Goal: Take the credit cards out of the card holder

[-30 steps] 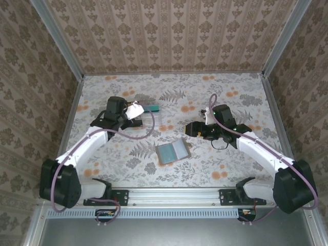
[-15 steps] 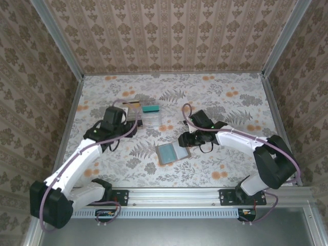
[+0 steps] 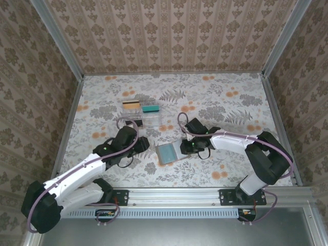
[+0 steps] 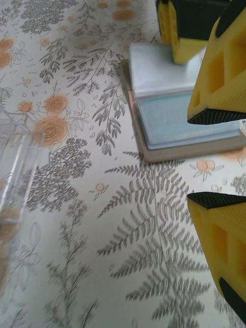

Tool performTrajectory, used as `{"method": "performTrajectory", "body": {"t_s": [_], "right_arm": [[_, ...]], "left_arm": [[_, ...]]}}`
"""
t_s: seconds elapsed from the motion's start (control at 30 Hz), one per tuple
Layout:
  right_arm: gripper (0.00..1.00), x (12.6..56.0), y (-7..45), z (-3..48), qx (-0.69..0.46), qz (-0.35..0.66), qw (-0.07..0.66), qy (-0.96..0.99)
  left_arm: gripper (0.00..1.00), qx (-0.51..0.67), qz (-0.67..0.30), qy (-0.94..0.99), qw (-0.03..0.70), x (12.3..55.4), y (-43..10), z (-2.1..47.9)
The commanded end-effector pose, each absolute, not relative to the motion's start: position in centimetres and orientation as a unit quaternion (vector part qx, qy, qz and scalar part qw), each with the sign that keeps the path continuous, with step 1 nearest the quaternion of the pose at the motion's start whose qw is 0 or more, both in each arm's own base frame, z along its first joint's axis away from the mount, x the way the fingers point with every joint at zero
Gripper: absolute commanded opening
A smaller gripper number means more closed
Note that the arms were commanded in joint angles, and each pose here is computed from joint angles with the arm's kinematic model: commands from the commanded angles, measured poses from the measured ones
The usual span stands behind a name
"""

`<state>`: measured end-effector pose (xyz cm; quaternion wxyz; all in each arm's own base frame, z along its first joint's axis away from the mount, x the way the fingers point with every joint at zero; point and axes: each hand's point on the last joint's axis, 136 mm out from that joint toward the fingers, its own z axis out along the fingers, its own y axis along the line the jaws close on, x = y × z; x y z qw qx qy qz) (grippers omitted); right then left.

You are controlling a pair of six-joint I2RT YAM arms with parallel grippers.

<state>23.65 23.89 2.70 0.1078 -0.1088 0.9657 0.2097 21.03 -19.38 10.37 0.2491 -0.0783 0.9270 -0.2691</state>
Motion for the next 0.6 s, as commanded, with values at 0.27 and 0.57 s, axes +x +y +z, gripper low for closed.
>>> {"method": "performTrajectory", "body": {"t_s": [0.27,0.57], "right_arm": [[0.16,22.3,25.4,2.1,-0.082,0.214,0.108,0.967],[0.14,22.2,25.3,2.2,-0.079,0.212,0.110,0.968]], "left_arm": [[0.36,-0.093,-0.323,0.923,0.186,19.8,-23.9,7.8],[0.33,-0.069,-0.339,0.926,0.154,19.7,-26.0,6.1]]}}
